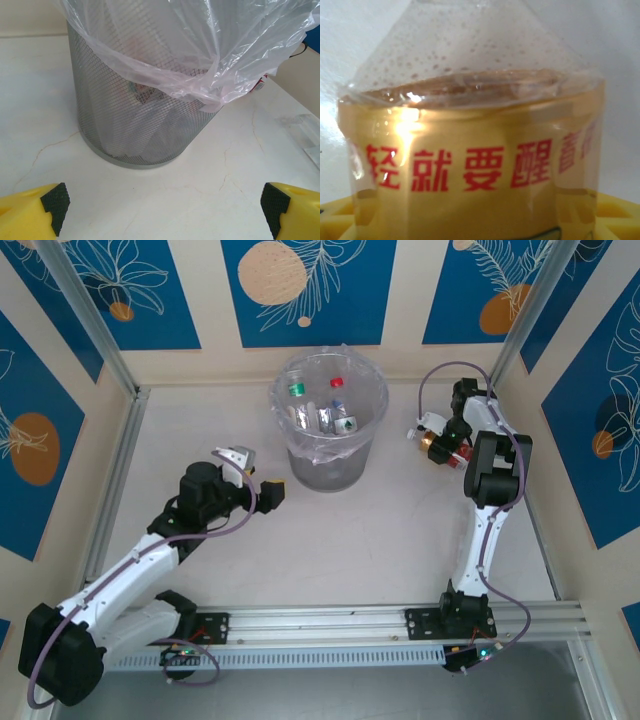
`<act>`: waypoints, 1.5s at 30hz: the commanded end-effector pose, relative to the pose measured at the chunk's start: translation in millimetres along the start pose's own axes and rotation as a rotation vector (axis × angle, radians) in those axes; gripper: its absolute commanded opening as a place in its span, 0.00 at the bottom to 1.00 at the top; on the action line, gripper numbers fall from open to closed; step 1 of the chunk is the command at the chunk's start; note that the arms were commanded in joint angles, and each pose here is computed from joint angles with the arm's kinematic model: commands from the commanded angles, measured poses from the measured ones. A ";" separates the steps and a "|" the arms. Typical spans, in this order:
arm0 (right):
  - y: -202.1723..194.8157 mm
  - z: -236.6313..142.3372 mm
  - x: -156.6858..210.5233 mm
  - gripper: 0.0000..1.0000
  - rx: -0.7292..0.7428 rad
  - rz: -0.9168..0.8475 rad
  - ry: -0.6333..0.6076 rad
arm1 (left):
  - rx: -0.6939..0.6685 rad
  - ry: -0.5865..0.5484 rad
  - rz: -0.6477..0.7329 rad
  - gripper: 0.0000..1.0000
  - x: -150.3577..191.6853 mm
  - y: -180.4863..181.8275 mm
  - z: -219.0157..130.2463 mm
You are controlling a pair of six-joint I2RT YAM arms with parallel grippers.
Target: Put the plastic bottles in the bin
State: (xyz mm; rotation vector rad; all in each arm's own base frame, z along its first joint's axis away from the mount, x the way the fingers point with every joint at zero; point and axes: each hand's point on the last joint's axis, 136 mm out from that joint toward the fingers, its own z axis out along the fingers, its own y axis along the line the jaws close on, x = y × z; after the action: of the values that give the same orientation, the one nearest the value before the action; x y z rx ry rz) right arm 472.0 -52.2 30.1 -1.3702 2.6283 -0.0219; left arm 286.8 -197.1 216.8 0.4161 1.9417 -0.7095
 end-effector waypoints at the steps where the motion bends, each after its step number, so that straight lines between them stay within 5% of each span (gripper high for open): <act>1: 9.3 2.4 -3.7 0.65 -0.005 -0.027 0.009 | 0.028 -0.030 0.006 0.99 -7.0 -3.5 1.2; 21: 10.2 -24.9 -33.3 0.40 0.070 -0.014 -0.019 | 0.010 -0.023 0.013 0.99 -1.5 1.6 4.1; 45: 41.4 -32.3 -47.9 0.29 0.021 0.063 -0.021 | -0.008 -0.021 0.058 0.99 5.3 6.2 5.5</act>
State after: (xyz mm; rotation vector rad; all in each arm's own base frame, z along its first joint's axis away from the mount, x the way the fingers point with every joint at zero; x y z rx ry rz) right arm 470.1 0.6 56.9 -1.2976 2.6292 -0.0641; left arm 289.0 -198.0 208.2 0.4425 1.9269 -0.6898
